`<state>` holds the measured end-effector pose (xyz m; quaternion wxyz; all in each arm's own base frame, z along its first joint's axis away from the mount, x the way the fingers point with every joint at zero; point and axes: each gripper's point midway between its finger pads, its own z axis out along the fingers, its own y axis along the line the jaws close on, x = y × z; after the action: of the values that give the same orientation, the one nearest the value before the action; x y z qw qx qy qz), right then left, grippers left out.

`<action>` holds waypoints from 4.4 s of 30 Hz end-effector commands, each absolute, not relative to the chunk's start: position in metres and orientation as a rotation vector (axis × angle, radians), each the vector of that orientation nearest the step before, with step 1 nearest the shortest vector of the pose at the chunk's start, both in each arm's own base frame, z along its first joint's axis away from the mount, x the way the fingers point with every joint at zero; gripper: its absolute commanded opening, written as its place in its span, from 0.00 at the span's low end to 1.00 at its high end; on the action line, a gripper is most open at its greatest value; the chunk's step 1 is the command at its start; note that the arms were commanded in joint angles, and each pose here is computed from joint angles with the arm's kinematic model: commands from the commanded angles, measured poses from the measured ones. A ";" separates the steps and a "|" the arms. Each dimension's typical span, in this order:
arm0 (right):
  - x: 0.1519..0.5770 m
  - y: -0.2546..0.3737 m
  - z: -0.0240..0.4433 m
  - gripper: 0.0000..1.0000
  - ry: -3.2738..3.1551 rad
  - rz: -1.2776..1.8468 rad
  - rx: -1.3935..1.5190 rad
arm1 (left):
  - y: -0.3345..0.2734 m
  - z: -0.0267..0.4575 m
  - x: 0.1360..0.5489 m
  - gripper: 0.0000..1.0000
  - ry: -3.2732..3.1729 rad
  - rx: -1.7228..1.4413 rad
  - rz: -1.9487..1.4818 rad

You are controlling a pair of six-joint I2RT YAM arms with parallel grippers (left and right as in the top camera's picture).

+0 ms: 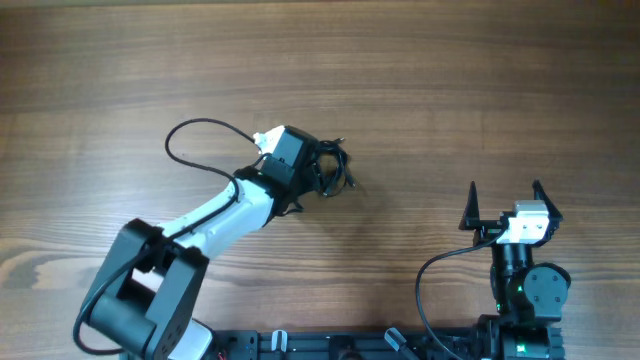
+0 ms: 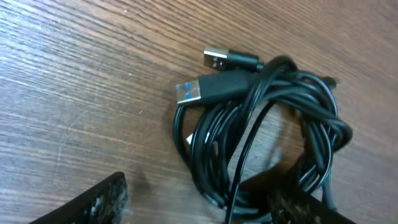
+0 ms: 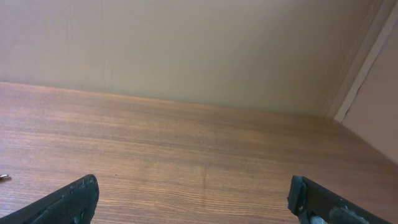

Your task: Untangle cables

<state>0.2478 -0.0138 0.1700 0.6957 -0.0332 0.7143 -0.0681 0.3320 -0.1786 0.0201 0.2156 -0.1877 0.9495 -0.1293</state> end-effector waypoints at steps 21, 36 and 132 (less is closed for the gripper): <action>0.248 -0.011 0.172 1.00 1.582 -0.152 -0.096 | -0.145 0.152 0.332 0.20 2.429 -0.007 -0.426; 0.247 0.020 0.168 1.00 1.514 0.911 0.725 | -0.156 0.051 0.362 0.47 2.601 -0.018 -0.357; 0.280 0.227 0.078 0.66 2.270 1.367 0.232 | -0.209 0.268 0.342 0.04 1.967 0.290 -1.136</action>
<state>0.2715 0.2388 0.0772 0.2049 0.1194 0.8221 0.5176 0.3403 -0.2194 0.2588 0.4061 0.1265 0.7852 -0.4500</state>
